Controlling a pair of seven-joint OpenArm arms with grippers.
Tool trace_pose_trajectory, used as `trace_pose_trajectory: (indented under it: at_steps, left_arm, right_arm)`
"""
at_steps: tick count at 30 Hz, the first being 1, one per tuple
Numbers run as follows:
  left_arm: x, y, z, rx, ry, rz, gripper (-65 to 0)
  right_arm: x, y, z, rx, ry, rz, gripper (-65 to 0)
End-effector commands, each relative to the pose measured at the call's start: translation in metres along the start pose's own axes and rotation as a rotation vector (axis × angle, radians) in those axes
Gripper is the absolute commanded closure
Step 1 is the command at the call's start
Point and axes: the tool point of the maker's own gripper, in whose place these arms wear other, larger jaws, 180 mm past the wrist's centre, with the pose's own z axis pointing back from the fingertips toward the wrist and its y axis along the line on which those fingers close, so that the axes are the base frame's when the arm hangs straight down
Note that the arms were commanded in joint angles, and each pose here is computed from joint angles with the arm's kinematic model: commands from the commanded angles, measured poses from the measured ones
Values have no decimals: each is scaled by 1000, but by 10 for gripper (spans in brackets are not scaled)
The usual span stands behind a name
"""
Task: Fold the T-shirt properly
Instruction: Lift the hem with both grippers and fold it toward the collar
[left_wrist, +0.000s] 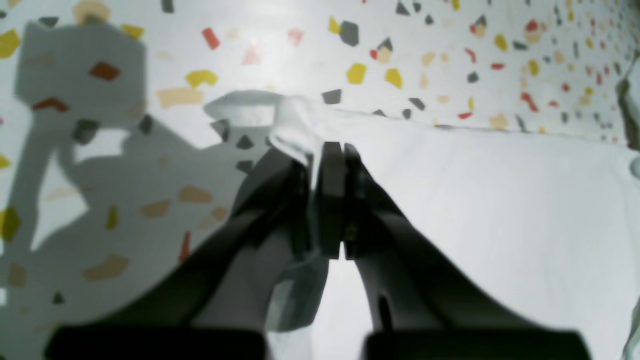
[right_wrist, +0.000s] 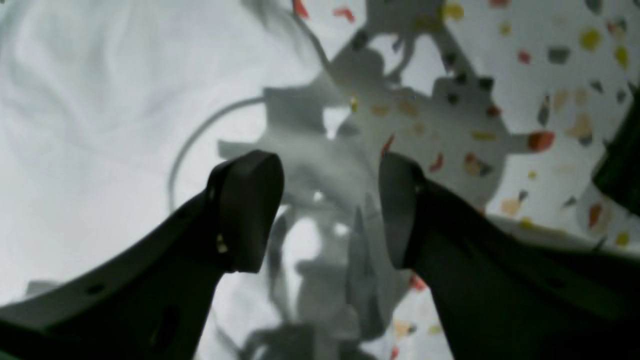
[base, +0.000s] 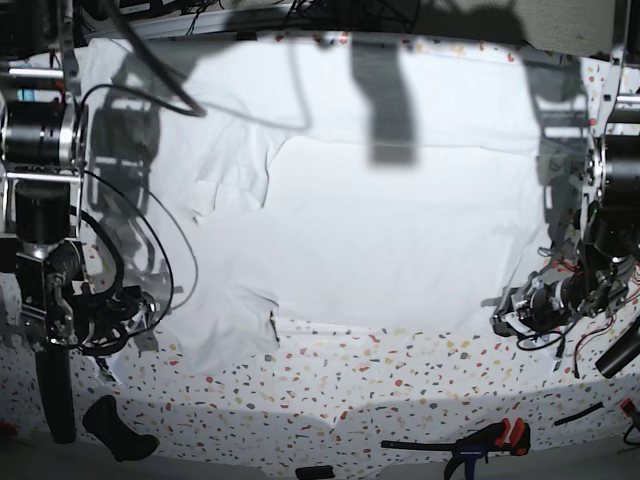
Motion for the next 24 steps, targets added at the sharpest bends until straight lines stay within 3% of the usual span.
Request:
trace_pose_trajectory:
  at_steps: [1,14,15,18,19,24]
  left_arm:
    - [34,-5,5,-17,-76,-16,-4]
    - [34,-5,5,-18,-77,-17,-4]
    - [34,-6,5,-18,-77,-17,-2]
    - [34,-5,5,-16,-76,-17,0]
    - [34,-5,5,-16,-76,-17,0]
    - [35,-5,5,-16,-81,-17,0]
  right_arm:
    - [19,-14,9,-38,-41,12,-342]
    - [-17,18,-30,63,24,12,-326]
    - [-18,20,-31,66,33,14,-286]
    - [-19,22,-31,66,41,21,-41]
    - [-16,21,-31,64,28,19,0]
    - [6,18,-25,57,-26,21,0]
